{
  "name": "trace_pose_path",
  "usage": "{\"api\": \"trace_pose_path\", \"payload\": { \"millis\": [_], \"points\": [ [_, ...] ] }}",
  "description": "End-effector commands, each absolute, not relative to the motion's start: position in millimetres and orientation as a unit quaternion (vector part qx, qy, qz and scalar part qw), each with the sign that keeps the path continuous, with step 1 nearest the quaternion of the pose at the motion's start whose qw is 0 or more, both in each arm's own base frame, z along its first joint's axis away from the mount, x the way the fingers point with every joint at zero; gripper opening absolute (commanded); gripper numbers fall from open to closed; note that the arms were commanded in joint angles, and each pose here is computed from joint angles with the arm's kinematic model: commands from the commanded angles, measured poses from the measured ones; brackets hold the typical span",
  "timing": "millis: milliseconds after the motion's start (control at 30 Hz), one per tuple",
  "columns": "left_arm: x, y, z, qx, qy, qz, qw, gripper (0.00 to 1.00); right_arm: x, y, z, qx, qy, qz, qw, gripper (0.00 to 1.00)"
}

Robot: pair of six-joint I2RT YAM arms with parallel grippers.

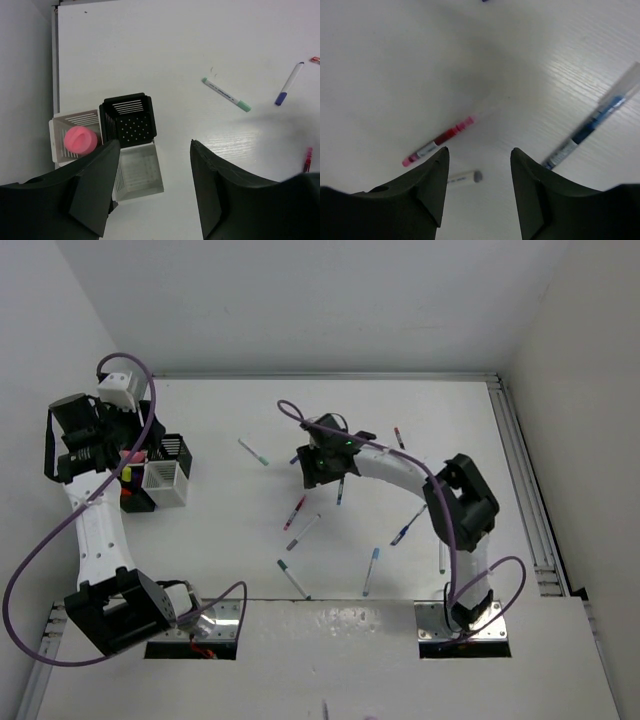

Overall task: Sort the stationery into containers
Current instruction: Pick up the pen from the center of the board.

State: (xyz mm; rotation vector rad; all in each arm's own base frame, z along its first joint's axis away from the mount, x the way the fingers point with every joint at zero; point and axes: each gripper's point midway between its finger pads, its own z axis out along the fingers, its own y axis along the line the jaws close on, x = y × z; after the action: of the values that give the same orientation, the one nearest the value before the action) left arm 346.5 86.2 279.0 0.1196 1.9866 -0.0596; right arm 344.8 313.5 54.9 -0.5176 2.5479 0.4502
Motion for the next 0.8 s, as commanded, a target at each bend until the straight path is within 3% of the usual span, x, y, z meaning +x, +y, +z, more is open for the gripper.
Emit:
{"api": "trace_pose_path", "payload": {
  "millis": [0,500,567,633,767],
  "points": [
    [340,88,293,0.034,0.827,-0.019,0.561,0.64,368,339,70,-0.107,0.940,0.157,0.285,0.52],
    [340,90,287,0.019,0.834,-0.019,0.552,0.64,348,352,-12,-0.075,0.968,0.124,0.205,0.50],
    [340,90,286,0.019,0.834,-0.020,0.550,0.64,345,351,-19,-0.073,0.970,0.121,0.199,0.44],
    [340,90,285,0.020,0.835,-0.021,0.550,0.65,339,348,-25,-0.074,0.972,0.118,0.190,0.29],
    [342,90,287,0.023,0.834,-0.023,0.550,0.64,331,344,-27,-0.075,0.974,0.117,0.179,0.11]
  ]
}}
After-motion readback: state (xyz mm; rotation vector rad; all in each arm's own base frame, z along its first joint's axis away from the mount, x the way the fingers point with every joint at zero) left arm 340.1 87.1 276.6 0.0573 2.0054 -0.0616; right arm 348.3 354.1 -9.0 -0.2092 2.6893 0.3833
